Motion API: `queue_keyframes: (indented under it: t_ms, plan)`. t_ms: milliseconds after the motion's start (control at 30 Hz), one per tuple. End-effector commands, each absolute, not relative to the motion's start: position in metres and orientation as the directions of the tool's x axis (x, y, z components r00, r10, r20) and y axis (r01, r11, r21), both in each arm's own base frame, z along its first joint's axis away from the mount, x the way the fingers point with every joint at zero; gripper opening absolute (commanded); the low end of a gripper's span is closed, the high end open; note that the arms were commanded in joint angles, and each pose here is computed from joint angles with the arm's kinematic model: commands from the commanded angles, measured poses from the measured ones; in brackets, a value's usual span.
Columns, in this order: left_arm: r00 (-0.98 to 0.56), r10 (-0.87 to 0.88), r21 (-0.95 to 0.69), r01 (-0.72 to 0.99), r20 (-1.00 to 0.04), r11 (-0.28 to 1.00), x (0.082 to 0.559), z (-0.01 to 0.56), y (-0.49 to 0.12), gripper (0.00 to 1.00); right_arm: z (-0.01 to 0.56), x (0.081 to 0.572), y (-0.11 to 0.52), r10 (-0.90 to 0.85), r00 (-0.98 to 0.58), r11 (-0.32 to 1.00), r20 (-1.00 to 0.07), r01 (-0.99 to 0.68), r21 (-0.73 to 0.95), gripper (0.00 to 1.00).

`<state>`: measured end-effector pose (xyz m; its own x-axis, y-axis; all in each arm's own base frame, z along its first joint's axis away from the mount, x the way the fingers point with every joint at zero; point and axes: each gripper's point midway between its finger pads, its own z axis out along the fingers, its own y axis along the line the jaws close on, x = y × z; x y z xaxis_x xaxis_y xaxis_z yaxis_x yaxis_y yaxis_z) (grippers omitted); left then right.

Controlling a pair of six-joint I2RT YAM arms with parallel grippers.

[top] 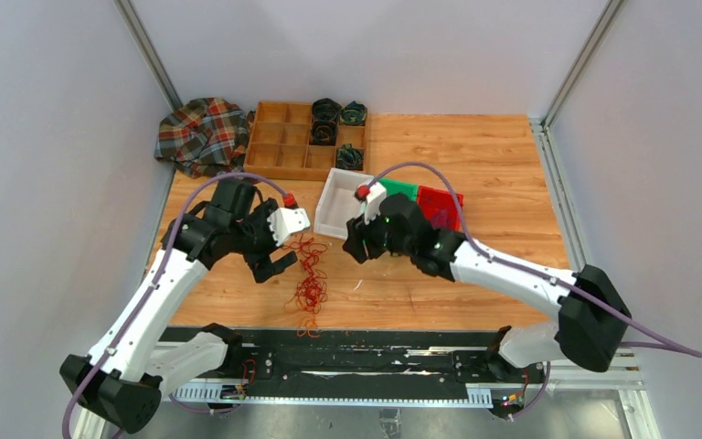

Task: Untangle the cables

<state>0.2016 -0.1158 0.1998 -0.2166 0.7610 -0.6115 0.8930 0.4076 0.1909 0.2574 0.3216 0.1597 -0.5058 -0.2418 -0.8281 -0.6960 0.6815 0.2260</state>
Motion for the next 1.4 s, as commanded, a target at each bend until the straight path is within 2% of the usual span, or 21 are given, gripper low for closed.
queue_keyframes:
  t_ms: [0, 233, 533, 633, 733, 900, 1067, 1133, 1267, 1367]
  plan:
    - [-0.221, 0.796, 0.135, 0.926, -0.563, 0.352, 0.193, 0.164, -0.116, 0.98, 0.158, 0.235, 0.334, -0.232, -0.417, 0.711, -0.879, -0.690, 0.139, 0.55]
    - [-0.218, 0.837, 0.194, 0.915, -0.502, 0.355, 0.202, 0.110, -0.102, 0.98, 0.113, 0.215, 0.375, -0.184, -0.528, 0.706, -0.829, -0.658, 0.263, 0.59]
    - [-0.215, 0.815, 0.134, 0.933, -0.538, 0.335, 0.187, 0.079, -0.111, 0.98, 0.074, 0.233, 0.415, -0.150, -0.622, 0.712, -0.768, -0.607, 0.353, 0.55]
    - [-0.230, 0.816, 0.103, 0.938, -0.531, 0.331, 0.184, 0.065, -0.114, 0.99, 0.060, 0.239, 0.413, -0.105, -0.677, 0.725, -0.729, -0.553, 0.409, 0.49]
    - [-0.228, 0.821, 0.095, 0.942, -0.523, 0.322, 0.184, 0.058, -0.117, 1.00, 0.049, 0.243, 0.404, -0.057, -0.711, 0.743, -0.701, -0.499, 0.446, 0.38]
    - [-0.210, 0.815, 0.078, 0.952, -0.540, 0.297, 0.181, 0.059, -0.128, 1.00, 0.048, 0.248, 0.382, -0.025, -0.697, 0.798, -0.717, -0.446, 0.406, 0.17]
    - [-0.140, 0.864, 0.122, 0.967, -0.483, 0.224, 0.176, 0.042, -0.129, 0.98, 0.041, 0.247, 0.354, 0.011, -0.703, 0.854, -0.711, -0.363, 0.372, 0.01]
    - [-0.133, 0.872, 0.127, 0.968, -0.472, 0.217, 0.177, 0.039, -0.130, 0.98, 0.041, 0.243, 0.345, 0.035, -0.703, 0.859, -0.710, -0.342, 0.381, 0.01]
    - [-0.146, 0.846, 0.117, 0.964, -0.513, 0.238, 0.184, 0.046, -0.141, 0.97, 0.036, 0.234, 0.338, 0.033, -0.713, 0.861, -0.701, -0.336, 0.382, 0.01]
    - [-0.181, 0.824, 0.078, 0.962, -0.537, 0.262, 0.187, 0.049, -0.151, 0.93, 0.031, 0.229, 0.338, 0.027, -0.720, 0.864, -0.694, -0.333, 0.379, 0.01]
